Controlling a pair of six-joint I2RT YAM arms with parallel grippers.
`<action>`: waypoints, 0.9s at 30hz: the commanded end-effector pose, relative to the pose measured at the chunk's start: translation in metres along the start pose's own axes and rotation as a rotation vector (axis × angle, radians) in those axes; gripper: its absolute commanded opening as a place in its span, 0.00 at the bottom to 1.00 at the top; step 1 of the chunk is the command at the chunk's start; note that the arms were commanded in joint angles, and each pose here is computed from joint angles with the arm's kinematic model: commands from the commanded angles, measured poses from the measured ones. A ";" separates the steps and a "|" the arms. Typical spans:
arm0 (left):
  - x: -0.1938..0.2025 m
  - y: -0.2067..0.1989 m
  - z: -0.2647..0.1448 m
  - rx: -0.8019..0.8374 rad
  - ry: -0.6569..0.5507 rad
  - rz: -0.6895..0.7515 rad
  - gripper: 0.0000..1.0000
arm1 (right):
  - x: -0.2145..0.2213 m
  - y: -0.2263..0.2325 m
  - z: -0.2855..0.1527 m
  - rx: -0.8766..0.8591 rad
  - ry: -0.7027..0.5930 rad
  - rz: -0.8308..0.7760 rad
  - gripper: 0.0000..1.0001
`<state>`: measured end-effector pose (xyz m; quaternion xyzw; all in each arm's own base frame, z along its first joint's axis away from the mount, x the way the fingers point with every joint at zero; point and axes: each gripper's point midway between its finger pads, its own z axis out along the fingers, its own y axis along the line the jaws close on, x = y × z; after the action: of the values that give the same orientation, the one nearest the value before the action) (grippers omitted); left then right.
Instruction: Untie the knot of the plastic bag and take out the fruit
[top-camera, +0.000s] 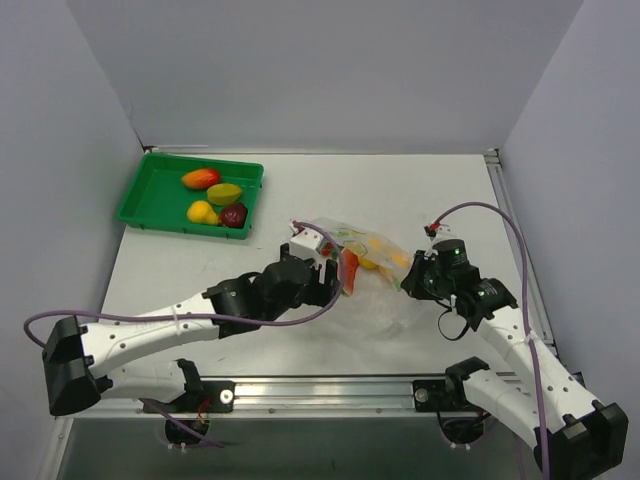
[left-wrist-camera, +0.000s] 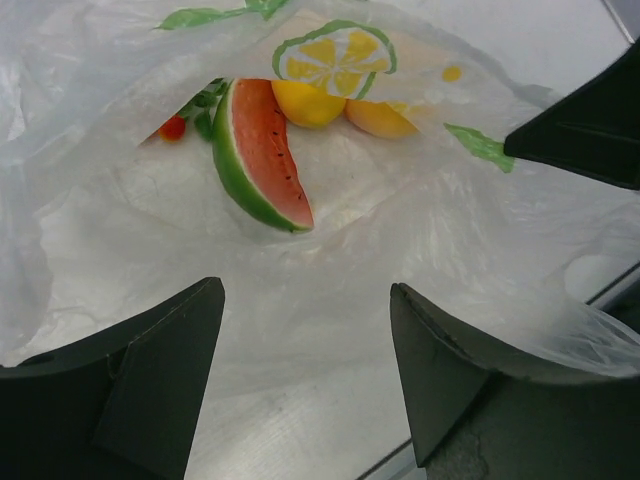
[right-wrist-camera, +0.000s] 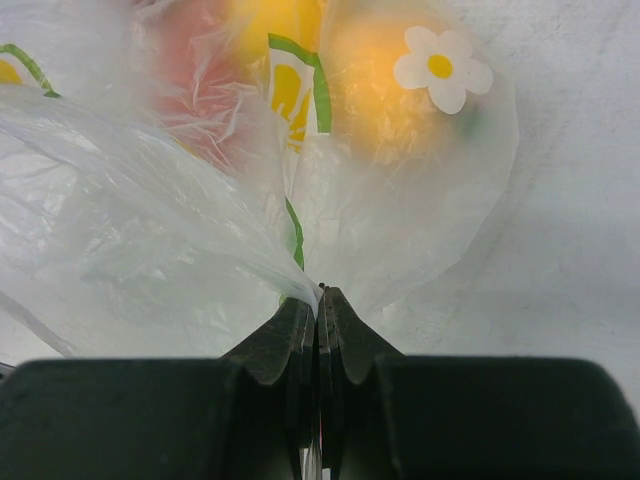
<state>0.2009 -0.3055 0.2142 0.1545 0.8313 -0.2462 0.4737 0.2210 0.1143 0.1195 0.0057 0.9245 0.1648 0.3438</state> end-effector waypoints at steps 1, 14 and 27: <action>-0.008 -0.008 0.026 -0.026 -0.058 -0.008 0.77 | -0.007 -0.001 -0.003 0.015 -0.022 -0.033 0.00; 0.026 0.008 0.137 -0.175 -0.001 -0.048 0.80 | 0.021 0.002 0.014 -0.012 0.024 -0.023 0.00; 0.077 0.050 0.197 -0.312 0.096 -0.066 0.88 | 0.035 0.021 0.020 -0.066 0.044 -0.073 0.00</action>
<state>0.3092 -0.3576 0.0396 0.0857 0.8960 -0.1057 0.4226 0.2037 0.1420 0.0923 -0.0407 0.9260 0.1855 0.3264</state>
